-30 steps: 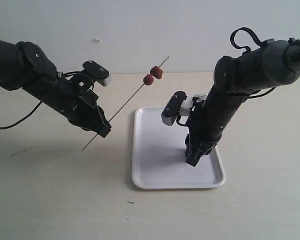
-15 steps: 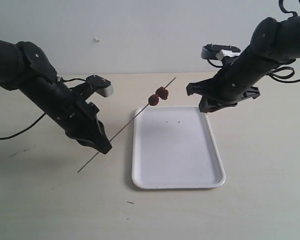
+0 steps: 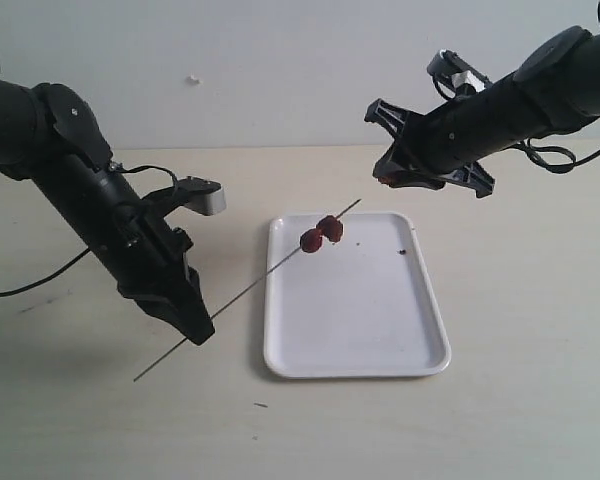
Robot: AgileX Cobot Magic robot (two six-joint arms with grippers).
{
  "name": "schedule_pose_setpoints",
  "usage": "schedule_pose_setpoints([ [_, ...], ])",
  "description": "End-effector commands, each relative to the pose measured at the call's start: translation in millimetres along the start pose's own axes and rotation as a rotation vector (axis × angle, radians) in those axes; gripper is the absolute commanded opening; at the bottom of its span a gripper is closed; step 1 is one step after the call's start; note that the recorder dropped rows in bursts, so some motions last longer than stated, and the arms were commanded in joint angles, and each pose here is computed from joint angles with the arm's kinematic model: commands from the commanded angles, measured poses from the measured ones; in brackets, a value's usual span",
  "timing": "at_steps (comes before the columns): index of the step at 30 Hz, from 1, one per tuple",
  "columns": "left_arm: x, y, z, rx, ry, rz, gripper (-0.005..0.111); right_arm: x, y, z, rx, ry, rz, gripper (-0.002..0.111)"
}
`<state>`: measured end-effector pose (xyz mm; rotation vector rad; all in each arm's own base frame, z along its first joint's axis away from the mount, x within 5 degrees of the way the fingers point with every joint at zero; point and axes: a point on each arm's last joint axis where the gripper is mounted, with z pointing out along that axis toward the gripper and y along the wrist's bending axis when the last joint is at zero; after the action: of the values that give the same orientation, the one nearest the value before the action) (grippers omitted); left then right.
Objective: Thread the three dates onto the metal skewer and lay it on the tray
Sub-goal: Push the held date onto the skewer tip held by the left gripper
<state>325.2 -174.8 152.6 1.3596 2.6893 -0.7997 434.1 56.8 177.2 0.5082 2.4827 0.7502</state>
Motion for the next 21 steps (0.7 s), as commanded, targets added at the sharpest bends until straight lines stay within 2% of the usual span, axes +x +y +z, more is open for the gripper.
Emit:
schedule_pose_setpoints([
  [1, -6, 1.0, -2, -0.017, -0.07, -0.031, 0.0, -7, 4, -5, -0.027, -0.048, 0.031, 0.026],
  [10, -9, 5.0, -2, -0.061, -0.109, -0.032, 0.0, -7, 12, -5, -0.117, -0.035, 0.175, 0.026],
  [21, -12, 5.6, -2, -0.073, -0.131, -0.015, 0.0, -7, 15, -6, -0.143, -0.035, 0.217, 0.026],
])
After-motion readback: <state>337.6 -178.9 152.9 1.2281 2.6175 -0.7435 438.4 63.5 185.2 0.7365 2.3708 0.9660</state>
